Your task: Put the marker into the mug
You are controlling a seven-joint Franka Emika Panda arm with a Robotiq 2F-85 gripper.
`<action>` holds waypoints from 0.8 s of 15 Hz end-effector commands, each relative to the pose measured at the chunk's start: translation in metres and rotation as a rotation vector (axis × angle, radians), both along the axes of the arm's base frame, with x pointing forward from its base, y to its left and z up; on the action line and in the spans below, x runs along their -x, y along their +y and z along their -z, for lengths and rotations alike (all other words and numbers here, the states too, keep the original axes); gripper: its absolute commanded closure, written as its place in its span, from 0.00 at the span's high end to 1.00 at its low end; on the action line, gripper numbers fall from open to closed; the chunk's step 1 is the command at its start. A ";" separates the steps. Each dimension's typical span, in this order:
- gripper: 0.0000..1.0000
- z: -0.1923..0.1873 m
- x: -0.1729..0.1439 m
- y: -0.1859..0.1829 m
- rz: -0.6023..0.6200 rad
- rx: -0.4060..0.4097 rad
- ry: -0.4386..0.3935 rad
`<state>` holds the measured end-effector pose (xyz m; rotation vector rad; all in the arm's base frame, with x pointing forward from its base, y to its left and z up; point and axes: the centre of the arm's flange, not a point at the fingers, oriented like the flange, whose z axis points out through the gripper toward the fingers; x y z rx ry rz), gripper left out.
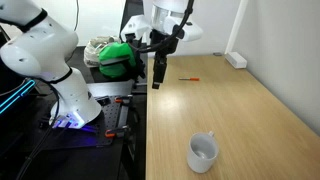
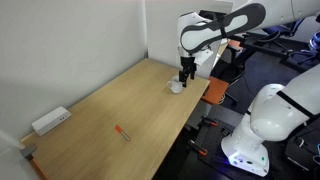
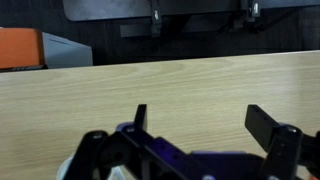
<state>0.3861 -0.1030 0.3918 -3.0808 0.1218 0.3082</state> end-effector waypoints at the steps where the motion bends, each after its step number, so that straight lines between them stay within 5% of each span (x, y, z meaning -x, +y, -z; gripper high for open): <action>1: 1.00 0.000 0.000 0.000 0.000 0.000 0.000; 6: 1.00 0.000 0.000 0.000 0.000 0.000 0.000; 12: 1.00 0.002 -0.019 0.042 0.015 0.012 -0.071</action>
